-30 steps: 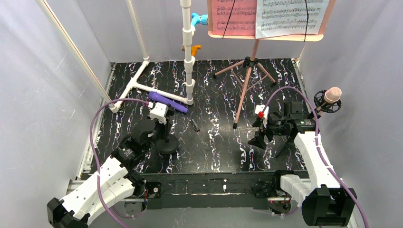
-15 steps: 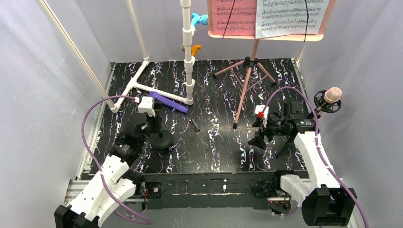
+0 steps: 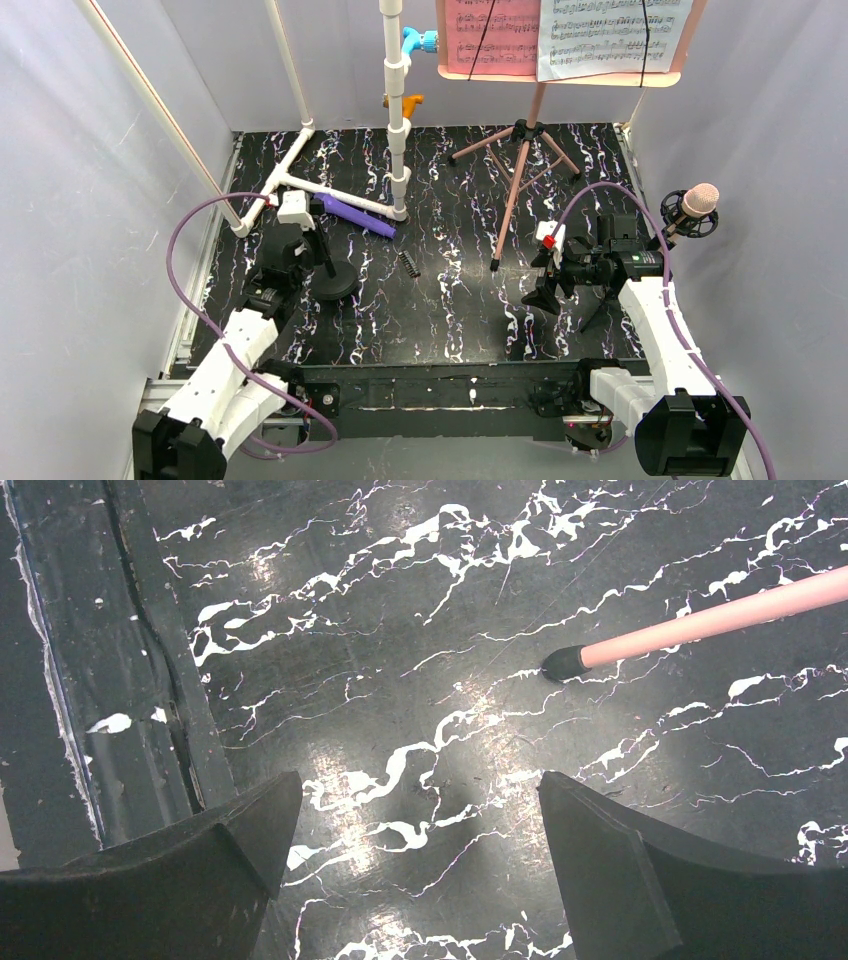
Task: Pack up the instrument practice props
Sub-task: Place the microphone stand at the center of the board.
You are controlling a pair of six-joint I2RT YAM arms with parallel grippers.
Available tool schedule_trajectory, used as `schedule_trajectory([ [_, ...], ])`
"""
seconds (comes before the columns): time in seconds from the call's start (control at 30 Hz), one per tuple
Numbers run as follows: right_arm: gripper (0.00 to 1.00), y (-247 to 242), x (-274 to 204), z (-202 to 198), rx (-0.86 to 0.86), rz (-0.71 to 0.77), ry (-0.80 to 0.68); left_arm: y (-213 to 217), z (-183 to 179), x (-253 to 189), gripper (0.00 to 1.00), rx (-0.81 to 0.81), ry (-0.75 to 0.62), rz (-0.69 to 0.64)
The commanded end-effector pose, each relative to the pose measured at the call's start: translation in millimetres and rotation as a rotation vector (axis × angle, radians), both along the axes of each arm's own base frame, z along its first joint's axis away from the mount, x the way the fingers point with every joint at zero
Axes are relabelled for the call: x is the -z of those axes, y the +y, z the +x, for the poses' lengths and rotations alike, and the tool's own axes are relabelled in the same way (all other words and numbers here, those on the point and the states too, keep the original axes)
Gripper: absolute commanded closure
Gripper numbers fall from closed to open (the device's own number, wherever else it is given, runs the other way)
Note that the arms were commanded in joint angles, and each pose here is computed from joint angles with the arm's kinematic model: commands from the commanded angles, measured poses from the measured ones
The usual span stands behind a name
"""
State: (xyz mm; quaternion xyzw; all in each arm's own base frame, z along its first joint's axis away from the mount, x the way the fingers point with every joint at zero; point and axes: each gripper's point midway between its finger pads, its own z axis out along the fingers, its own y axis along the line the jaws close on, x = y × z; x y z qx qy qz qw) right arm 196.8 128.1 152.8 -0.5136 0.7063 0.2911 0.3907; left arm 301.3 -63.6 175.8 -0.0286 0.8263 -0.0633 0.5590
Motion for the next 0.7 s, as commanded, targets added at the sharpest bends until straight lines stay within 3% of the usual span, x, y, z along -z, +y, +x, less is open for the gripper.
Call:
schedule_trajectory([
  [0.0,0.02,1.5,-3.2,3.0,-0.003,0.012,-0.022,18.7,26.9,-34.5,1.0,-0.11,-0.152,0.007],
  [0.17,0.02,1.2,-3.3,2.8,-0.002,0.011,-0.023,33.6,55.7,-48.9,1.0,-0.177,-0.274,0.072],
  [0.67,0.02,0.6,-1.3,2.9,-0.001,0.008,-0.016,54.3,107.5,-29.8,1.0,-0.204,-0.246,0.128],
])
